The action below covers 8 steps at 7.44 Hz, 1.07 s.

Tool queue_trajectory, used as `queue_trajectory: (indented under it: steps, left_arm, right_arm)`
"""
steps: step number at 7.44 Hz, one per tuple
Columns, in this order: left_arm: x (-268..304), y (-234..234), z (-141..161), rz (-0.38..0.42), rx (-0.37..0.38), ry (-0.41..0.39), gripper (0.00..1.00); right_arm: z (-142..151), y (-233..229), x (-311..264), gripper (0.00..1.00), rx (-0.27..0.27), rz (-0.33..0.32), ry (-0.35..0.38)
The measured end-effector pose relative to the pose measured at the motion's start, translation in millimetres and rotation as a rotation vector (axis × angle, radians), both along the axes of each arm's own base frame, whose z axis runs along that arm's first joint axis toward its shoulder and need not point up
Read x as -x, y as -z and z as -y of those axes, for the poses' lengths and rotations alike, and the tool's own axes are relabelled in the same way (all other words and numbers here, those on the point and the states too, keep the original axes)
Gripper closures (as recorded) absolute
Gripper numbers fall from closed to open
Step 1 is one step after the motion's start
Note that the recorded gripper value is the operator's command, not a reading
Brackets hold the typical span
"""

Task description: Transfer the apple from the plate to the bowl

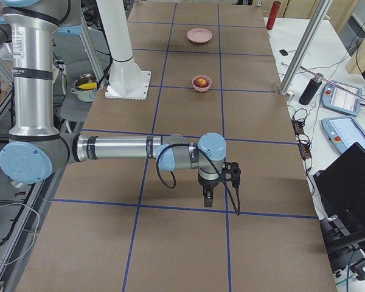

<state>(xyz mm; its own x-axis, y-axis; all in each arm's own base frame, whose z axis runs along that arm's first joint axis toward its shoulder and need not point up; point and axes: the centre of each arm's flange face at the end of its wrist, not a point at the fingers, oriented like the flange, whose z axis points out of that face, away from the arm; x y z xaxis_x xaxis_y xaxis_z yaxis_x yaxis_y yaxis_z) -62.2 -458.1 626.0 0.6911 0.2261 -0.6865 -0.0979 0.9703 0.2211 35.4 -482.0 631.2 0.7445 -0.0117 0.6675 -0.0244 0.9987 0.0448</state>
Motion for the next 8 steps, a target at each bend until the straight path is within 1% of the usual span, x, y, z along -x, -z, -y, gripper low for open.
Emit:
queue_trajectory:
  steps: [8]
  left_arm:
    - [0.0,-0.7,-1.0,-0.001,0.002,0.000,0.02]
  right_arm:
    - [1.1,4.8,0.0,0.00,-0.008,0.001,-0.002]
